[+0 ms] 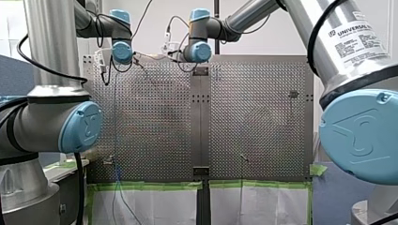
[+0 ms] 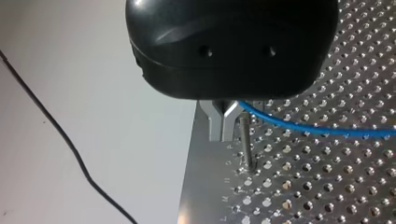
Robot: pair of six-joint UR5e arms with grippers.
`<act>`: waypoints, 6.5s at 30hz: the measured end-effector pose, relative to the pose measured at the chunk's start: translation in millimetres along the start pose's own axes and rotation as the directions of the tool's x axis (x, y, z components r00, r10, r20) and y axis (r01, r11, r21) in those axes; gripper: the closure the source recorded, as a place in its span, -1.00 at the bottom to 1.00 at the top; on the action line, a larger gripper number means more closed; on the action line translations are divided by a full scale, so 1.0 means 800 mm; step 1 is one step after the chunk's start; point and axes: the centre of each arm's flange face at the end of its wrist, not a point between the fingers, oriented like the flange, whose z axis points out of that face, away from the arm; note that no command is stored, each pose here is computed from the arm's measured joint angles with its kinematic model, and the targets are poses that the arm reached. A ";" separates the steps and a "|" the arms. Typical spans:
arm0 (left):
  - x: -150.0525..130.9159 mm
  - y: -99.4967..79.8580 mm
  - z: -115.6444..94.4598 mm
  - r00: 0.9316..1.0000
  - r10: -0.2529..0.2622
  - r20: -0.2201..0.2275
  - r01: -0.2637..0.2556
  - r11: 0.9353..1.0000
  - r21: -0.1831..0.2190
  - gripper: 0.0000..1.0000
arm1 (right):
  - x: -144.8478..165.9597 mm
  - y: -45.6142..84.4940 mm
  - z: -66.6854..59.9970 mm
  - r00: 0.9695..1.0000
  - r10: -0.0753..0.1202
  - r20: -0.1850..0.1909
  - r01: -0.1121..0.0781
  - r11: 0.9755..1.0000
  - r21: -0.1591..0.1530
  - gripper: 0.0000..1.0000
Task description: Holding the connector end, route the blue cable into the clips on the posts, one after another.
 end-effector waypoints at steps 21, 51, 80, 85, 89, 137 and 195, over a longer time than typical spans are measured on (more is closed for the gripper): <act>0.006 0.006 0.008 1.000 -0.013 -0.003 0.013 1.000 -0.010 1.00 | -0.057 -0.014 0.033 0.998 0.011 0.054 -0.012 1.000 0.015 1.00; 0.008 0.011 0.070 0.999 -0.038 -0.007 0.038 0.999 0.012 1.00 | -0.054 0.012 0.060 1.000 0.015 0.026 -0.015 1.000 -0.006 1.00; 0.023 0.025 0.143 0.996 -0.081 -0.021 0.082 0.996 0.022 1.00 | -0.066 0.075 0.099 1.000 0.001 0.000 -0.001 0.999 -0.050 1.00; 0.030 0.030 0.150 0.995 -0.100 -0.020 0.100 0.995 0.029 1.00 | -0.068 0.083 0.107 1.000 -0.002 -0.005 0.001 0.999 -0.042 1.00; 0.039 0.033 0.157 0.993 -0.111 -0.027 0.112 0.993 0.037 1.00 | -0.072 0.087 0.110 1.000 -0.003 -0.004 0.002 0.999 -0.042 1.00; 0.061 0.020 0.126 0.975 -0.138 -0.173 0.148 0.988 0.043 -1.00 | -0.072 0.098 0.115 1.000 0.001 0.004 -0.001 1.000 -0.020 1.00; 0.002 0.024 -0.043 0.962 0.062 -0.265 -0.032 0.993 0.114 -1.00 | -0.073 0.106 0.115 1.000 0.014 0.008 -0.014 0.999 -0.032 1.00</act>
